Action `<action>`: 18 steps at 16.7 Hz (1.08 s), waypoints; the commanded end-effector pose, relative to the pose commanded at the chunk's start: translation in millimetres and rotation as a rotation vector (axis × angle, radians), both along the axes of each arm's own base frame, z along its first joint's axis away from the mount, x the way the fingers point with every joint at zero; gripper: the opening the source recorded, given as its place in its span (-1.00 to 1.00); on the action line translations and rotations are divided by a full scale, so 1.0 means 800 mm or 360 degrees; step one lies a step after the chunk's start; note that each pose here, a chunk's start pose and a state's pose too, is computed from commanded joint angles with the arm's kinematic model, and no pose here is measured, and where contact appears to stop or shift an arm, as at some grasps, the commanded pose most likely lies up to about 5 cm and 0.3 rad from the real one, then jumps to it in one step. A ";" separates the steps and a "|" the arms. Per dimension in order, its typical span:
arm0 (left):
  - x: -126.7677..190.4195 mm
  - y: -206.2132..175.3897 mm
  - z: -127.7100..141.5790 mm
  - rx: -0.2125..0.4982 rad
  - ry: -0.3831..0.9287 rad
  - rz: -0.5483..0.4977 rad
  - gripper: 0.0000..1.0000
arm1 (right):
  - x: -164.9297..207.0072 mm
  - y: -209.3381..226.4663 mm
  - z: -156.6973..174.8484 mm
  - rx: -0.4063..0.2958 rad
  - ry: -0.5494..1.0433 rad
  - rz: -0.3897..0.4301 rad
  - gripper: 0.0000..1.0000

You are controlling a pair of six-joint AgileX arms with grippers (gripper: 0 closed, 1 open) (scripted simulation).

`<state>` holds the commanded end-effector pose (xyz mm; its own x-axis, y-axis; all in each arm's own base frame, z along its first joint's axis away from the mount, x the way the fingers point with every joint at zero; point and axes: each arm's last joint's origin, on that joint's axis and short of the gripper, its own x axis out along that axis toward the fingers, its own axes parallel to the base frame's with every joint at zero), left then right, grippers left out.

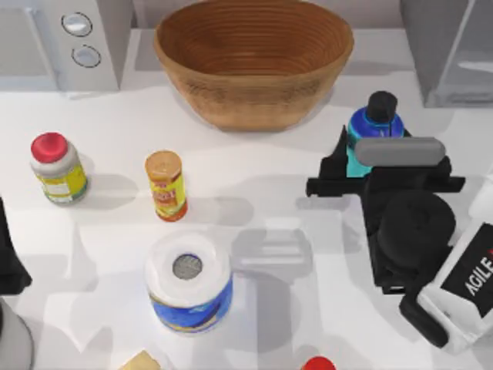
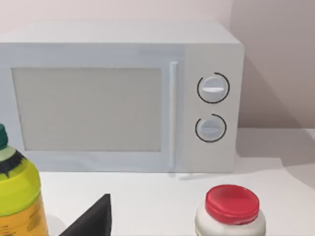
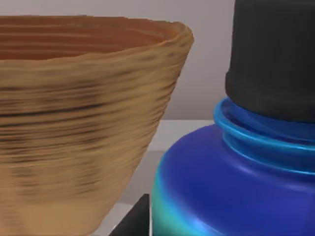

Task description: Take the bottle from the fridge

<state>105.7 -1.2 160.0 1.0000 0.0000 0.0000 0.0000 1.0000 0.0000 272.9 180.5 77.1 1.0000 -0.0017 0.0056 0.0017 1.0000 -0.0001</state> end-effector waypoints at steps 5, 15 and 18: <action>0.000 0.000 0.000 0.0000 0.0000 0.0000 1.00 | 0.000 0.000 0.000 0.0000 0.0000 0.0000 -0.55; 0.000 0.000 0.000 0.0000 0.0000 0.0000 1.00 | 0.000 0.000 0.000 0.0000 0.0000 0.0000 0.96; 0.000 0.000 0.000 0.0000 0.0000 0.0000 1.00 | 0.000 0.000 0.000 0.0000 0.0000 0.0000 1.00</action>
<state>105.7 -1.2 160.0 1.0000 0.0000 0.0000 0.0000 1.0000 0.0000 272.9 180.5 77.1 1.0000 -0.0017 0.0056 0.0017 1.0000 -0.0001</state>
